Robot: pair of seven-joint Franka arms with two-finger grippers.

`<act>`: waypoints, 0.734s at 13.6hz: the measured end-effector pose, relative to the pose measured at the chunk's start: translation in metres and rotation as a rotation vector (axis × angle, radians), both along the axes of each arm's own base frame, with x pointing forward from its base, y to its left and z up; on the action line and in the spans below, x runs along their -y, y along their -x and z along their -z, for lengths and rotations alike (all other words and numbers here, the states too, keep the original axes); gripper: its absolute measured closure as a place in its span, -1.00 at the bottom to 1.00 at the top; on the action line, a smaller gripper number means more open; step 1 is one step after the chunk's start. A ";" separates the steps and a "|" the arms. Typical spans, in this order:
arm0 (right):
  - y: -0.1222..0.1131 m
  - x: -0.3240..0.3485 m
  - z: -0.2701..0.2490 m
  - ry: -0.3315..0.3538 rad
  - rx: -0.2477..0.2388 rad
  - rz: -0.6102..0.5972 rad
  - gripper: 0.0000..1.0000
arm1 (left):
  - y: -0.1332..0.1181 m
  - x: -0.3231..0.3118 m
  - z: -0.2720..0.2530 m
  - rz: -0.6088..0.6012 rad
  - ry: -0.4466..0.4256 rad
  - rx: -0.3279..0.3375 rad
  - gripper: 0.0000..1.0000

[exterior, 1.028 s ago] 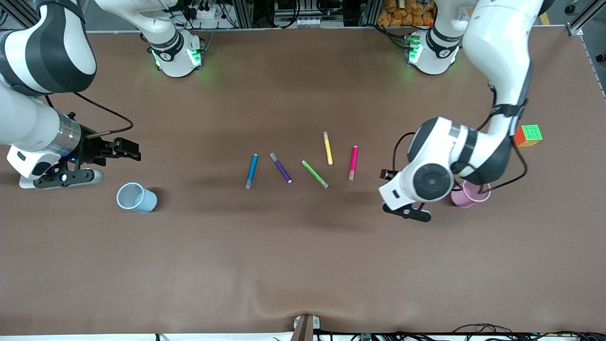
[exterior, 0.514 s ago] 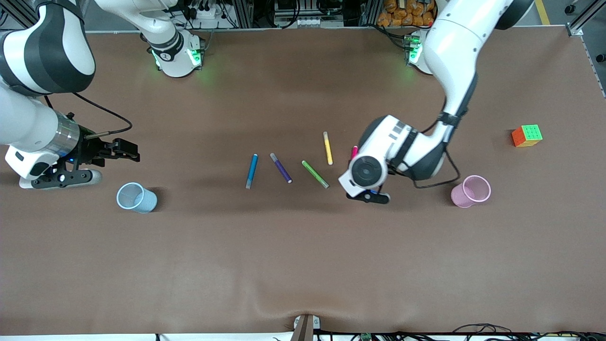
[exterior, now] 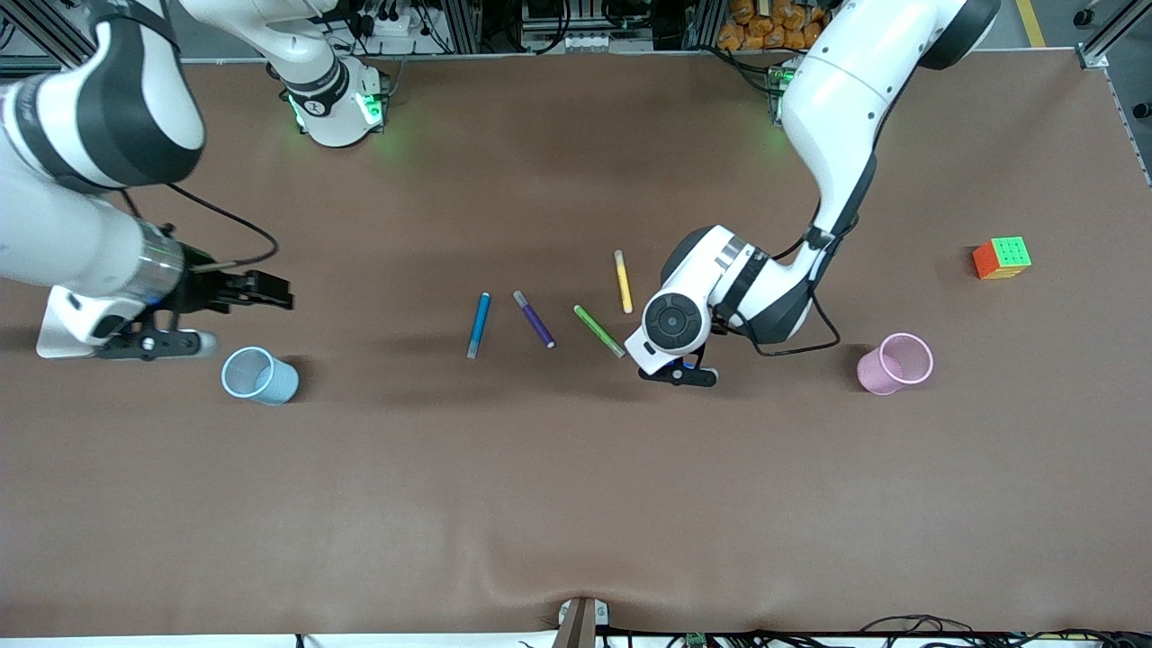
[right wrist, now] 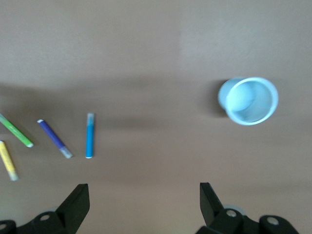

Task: Place pink and blue markers in matching cups
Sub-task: 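Grasp the pink marker with the left gripper while the right reaches blue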

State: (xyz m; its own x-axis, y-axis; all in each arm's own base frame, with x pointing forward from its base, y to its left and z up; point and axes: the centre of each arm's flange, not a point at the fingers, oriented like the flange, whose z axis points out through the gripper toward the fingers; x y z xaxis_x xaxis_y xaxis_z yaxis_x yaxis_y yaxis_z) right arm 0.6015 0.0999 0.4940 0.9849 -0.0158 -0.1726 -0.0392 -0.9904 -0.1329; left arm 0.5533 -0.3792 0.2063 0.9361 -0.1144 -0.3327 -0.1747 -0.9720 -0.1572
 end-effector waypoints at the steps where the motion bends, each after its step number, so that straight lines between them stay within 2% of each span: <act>1: -0.001 -0.009 0.008 -0.005 -0.015 0.021 -1.00 | 0.002 0.003 0.004 0.005 0.001 -0.003 -0.50; 2: -0.004 -0.016 0.017 -0.007 -0.023 0.040 -1.00 | 0.007 0.009 0.006 0.015 0.000 -0.006 -0.42; 5: -0.016 -0.029 0.051 -0.026 -0.034 0.074 -1.00 | 0.022 0.028 0.011 0.047 -0.005 -0.012 -0.37; 7: -0.023 -0.049 0.076 -0.028 -0.011 0.063 -1.00 | 0.024 0.029 0.022 0.056 -0.001 -0.016 0.00; 10: -0.028 -0.087 0.122 -0.023 0.025 0.037 -1.00 | 0.021 0.027 0.034 0.078 0.020 -0.014 0.00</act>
